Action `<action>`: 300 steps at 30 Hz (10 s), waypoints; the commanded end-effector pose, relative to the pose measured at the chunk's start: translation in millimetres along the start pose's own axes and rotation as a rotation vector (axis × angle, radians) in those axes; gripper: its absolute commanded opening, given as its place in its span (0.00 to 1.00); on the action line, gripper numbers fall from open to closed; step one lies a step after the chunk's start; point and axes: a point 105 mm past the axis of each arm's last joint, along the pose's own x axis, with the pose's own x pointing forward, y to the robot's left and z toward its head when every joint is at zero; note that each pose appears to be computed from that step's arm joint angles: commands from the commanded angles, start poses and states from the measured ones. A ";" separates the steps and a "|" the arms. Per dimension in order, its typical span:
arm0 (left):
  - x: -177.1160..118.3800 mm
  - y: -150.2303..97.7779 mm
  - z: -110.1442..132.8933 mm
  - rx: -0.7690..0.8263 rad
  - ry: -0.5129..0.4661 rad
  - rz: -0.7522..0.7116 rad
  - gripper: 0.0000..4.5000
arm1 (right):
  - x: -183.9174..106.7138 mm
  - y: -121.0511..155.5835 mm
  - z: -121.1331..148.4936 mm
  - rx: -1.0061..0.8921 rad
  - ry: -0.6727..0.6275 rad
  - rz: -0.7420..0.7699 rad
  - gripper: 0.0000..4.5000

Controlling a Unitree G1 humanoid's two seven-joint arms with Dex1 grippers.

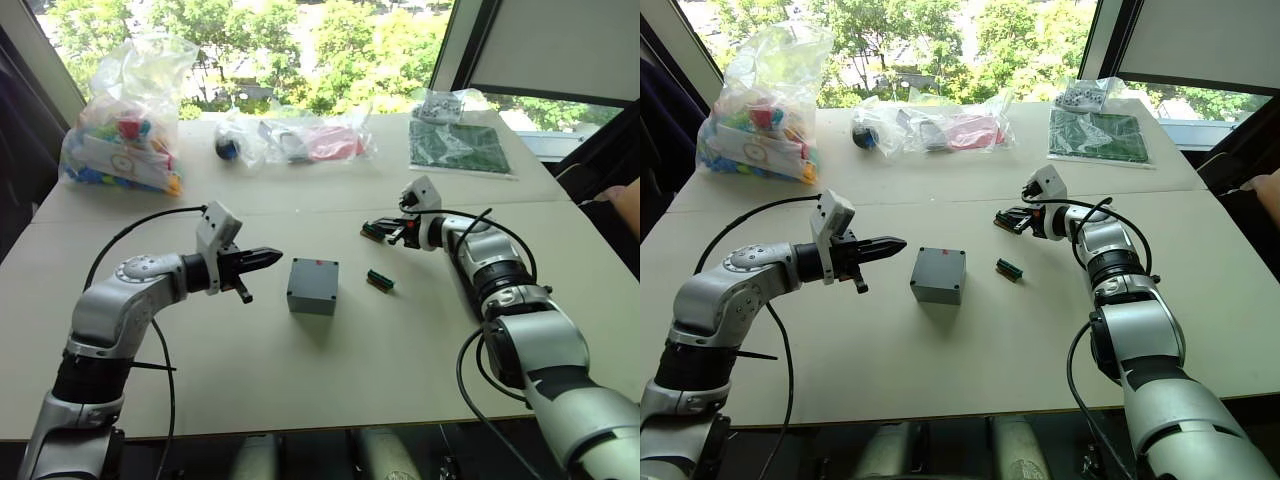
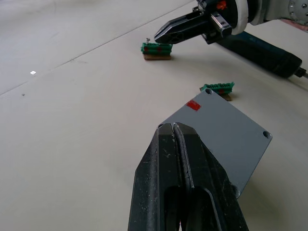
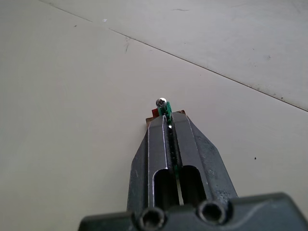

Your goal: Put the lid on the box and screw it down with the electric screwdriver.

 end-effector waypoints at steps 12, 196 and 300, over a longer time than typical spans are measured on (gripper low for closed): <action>-1.8 -2.6 11.2 0.042 -0.030 -0.008 0.00 | -8.4 -8.1 15.6 0.017 -0.062 -0.018 0.33; 4.7 -21.1 13.0 0.102 0.003 -0.216 0.00 | -139.4 36.6 154.8 0.436 -0.647 0.100 0.41; 37.8 -25.9 -32.3 0.154 0.146 -0.232 0.00 | -20.6 124.8 15.6 0.068 -0.422 -0.015 0.41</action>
